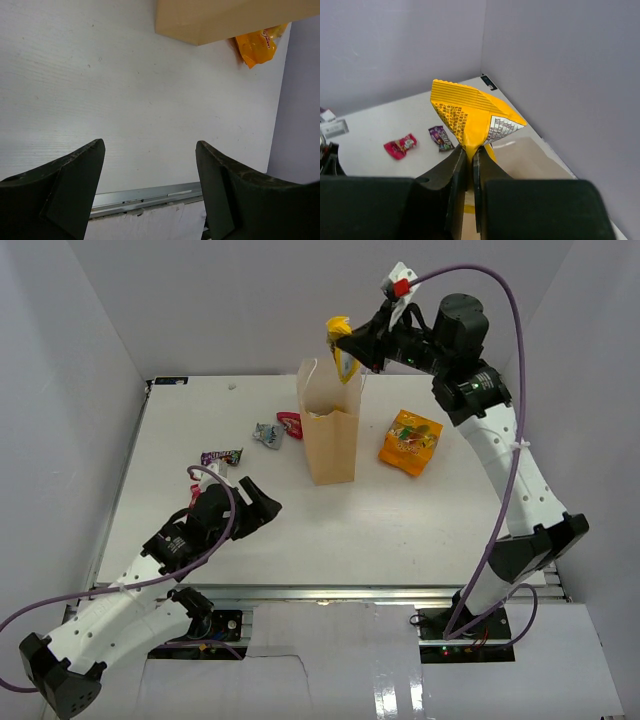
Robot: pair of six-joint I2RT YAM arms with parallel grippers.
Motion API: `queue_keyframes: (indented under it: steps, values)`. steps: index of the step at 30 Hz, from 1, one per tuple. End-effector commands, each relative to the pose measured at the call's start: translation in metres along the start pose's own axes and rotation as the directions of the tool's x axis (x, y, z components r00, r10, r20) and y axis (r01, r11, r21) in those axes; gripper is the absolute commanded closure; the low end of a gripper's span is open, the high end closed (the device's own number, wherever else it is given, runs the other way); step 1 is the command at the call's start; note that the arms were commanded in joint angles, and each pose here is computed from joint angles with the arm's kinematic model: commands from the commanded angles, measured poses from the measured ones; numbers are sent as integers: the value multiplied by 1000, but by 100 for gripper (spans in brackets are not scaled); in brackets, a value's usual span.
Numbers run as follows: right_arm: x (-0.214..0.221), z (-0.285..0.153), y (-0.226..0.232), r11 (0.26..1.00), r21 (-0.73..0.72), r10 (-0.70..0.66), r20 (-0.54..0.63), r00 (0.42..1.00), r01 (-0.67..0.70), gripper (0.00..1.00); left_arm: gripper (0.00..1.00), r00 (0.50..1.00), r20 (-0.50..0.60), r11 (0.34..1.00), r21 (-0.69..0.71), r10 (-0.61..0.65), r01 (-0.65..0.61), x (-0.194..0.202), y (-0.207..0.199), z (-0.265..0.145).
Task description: Place the snacks into the paper bag
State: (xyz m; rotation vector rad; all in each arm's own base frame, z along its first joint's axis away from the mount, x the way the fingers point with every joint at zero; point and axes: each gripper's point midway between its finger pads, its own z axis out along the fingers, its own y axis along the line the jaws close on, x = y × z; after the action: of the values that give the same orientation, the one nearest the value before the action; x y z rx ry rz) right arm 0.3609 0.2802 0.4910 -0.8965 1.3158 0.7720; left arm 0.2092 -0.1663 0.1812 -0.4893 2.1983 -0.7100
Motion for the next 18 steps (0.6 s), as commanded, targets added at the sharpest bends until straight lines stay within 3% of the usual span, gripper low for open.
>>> queue_keyframes:
  steps: [1, 5, 8, 15, 18]
  values:
    - [-4, 33, -11, 993, 64, 98, 51, 994, -101, 90, 16, 1000, 6, 999, 27, -24, 24, -5, -9, -7]
    - [18, 56, -32, 984, 138, 109, 40, 993, -113, 89, 16, 999, 0, 998, 24, -51, 51, -3, -5, -10]
    - [40, 67, -47, 980, 176, 92, 2, 996, -91, 83, 17, 997, -4, 997, 11, -72, 72, -1, -1, -12]
    - [50, 66, -52, 981, 190, 35, -30, 999, -28, 43, 19, 995, -28, 984, -156, -92, 87, 5, 19, -1]
    - [18, 54, -50, 980, 196, -19, 11, 1000, 16, 36, 20, 998, -58, 964, -263, -37, 20, 4, 28, 7]
